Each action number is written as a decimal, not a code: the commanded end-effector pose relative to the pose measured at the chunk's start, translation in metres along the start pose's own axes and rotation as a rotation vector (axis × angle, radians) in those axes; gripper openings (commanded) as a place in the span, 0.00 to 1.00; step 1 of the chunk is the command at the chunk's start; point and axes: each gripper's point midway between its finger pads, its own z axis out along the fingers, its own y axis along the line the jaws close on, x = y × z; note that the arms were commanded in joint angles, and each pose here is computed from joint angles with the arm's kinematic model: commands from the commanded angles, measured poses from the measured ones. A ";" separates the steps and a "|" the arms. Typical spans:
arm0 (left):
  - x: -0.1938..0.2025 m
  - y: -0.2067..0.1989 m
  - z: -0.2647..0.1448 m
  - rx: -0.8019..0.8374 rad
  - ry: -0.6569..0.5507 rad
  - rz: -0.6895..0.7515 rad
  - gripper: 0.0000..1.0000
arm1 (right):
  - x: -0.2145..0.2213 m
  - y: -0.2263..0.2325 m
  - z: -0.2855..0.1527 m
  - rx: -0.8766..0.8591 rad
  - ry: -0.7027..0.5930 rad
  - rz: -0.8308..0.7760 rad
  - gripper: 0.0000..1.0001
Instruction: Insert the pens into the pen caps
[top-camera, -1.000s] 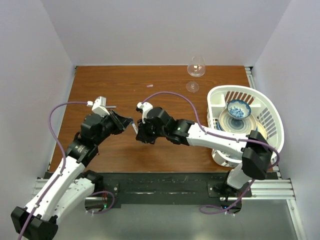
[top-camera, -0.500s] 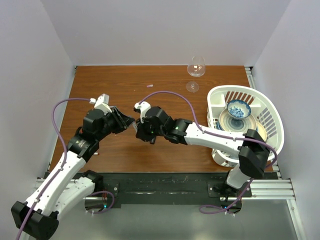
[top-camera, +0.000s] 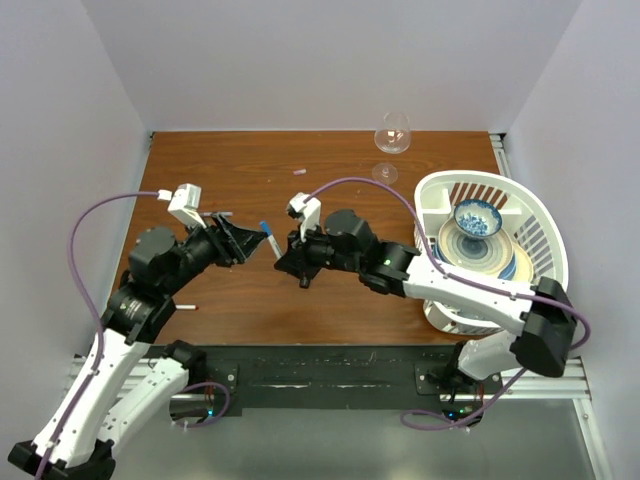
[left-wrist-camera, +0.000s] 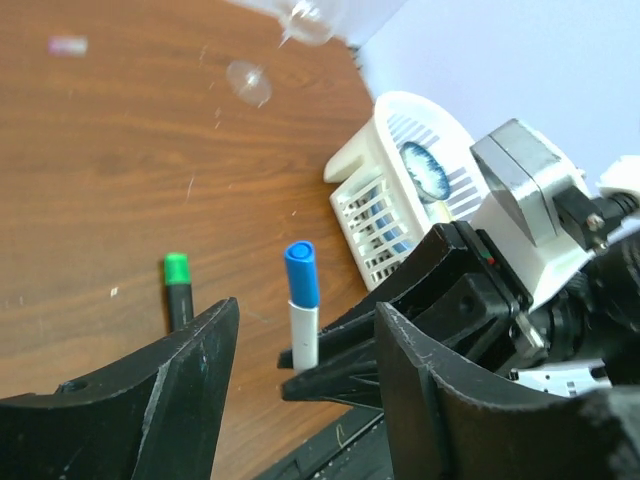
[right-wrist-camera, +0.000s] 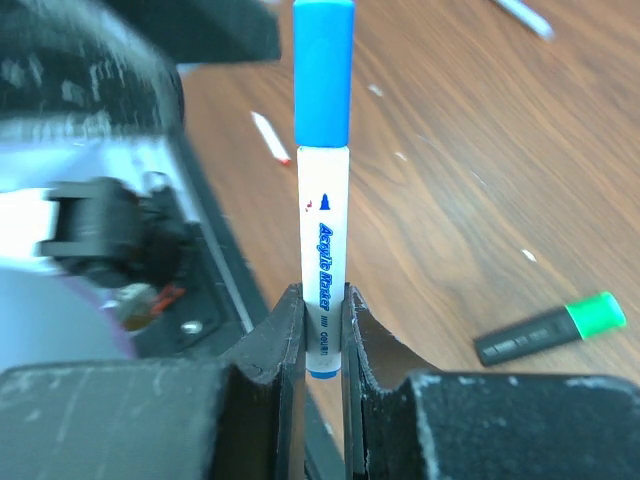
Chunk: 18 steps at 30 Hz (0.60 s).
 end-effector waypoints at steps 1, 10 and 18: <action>-0.038 -0.047 -0.021 0.156 -0.089 0.191 0.61 | -0.036 0.039 -0.033 -0.217 -0.126 -0.019 0.00; -0.046 -0.114 -0.034 0.492 -0.072 0.229 0.59 | -0.051 0.087 -0.072 -0.477 -0.190 0.005 0.00; -0.042 -0.119 -0.031 0.531 -0.052 0.202 0.54 | -0.055 0.092 -0.078 -0.500 -0.194 0.024 0.00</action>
